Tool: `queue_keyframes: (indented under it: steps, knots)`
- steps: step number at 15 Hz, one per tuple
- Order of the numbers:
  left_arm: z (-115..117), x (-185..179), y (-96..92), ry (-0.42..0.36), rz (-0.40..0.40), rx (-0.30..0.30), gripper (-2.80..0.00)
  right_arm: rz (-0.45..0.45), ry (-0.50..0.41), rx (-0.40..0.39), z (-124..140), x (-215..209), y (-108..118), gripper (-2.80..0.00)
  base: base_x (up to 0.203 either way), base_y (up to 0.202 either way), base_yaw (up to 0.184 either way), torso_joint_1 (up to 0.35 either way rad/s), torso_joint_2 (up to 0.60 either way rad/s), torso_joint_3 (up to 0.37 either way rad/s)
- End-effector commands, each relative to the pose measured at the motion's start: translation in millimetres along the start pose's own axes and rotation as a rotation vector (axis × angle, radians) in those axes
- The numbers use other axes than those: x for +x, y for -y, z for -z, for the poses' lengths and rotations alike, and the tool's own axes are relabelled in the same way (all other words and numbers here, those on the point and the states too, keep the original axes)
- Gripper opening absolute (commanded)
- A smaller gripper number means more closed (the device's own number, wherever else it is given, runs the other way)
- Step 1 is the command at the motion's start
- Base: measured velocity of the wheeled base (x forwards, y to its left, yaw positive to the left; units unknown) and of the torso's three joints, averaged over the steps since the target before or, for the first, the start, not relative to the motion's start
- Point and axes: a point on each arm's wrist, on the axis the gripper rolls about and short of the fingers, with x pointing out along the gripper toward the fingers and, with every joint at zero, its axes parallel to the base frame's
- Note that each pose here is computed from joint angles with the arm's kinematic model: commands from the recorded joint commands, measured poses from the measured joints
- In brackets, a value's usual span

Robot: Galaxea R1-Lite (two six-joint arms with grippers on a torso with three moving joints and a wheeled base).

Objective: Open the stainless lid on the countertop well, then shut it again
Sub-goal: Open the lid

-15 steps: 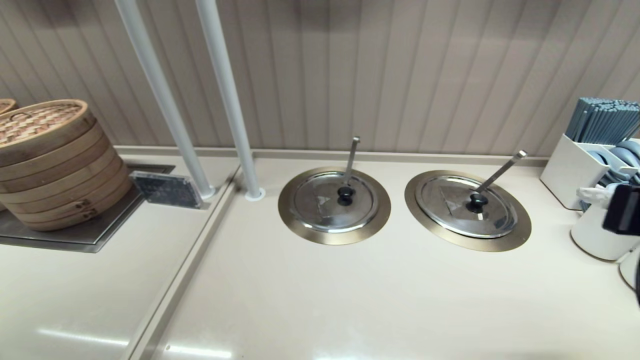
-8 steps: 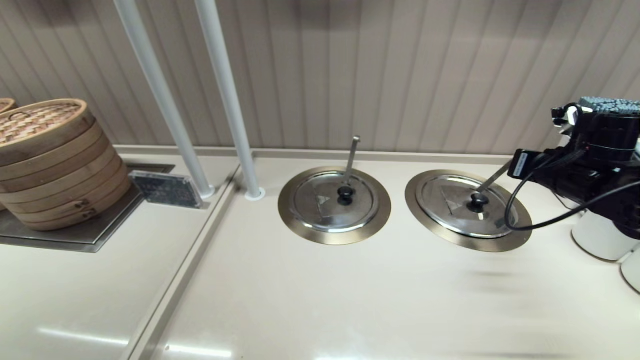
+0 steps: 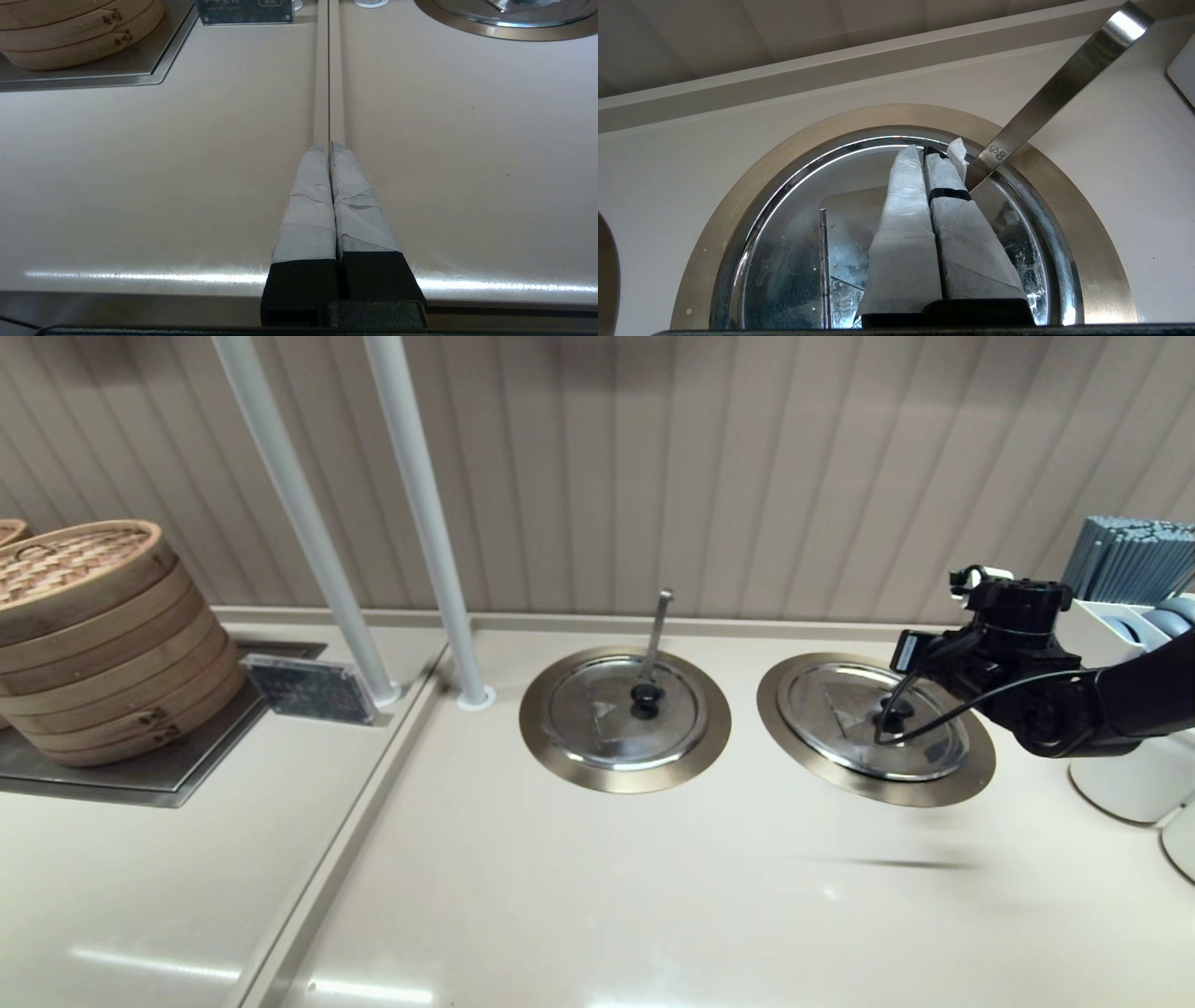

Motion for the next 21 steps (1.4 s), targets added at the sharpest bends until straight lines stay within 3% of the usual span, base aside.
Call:
queue_keyframes:
  steps: [1,7,10,11,15,18,21]
  knots:
    - [0.4,0.1,0.0,-0.001,0.000,0.001,-2.80,0.003,-0.002,-0.004,9.6,16.6,-2.2,-2.80,0.000,0.000,0.000,0.000,0.00,0.000]
    - [-0.1,0.0,0.0,0.000,0.000,0.001,-2.80,0.023,-0.027,-0.009,26.9,24.8,-7.2,-2.80,0.000,0.000,0.000,0.000,0.00,0.000]
    - [-0.1,0.0,0.0,0.000,0.000,0.001,-2.80,0.018,-0.023,-0.011,13.5,3.8,-7.2,-2.80,0.000,0.000,0.000,0.000,0.00,0.000]
    - [-0.1,0.0,0.0,0.000,0.000,0.001,-2.80,0.013,-0.025,-0.013,10.5,-1.8,-8.7,0.00,0.000,0.000,0.000,0.000,0.00,0.000]
    - [-0.1,0.0,0.0,0.000,0.000,0.001,-2.80,0.009,-0.042,-0.012,13.3,-10.3,-9.1,0.00,0.000,0.000,0.000,0.000,0.00,0.000]
    - [0.2,0.0,0.0,-0.001,0.000,0.001,-2.80,0.017,-0.082,-0.025,33.3,-4.9,-7.2,0.00,0.000,0.000,0.000,0.000,0.00,0.000]
    - [-0.1,0.0,0.0,0.000,0.000,0.001,-2.80,0.024,-0.050,-0.020,52.4,9.1,-4.8,0.00,0.000,0.000,0.000,0.000,0.00,0.000]
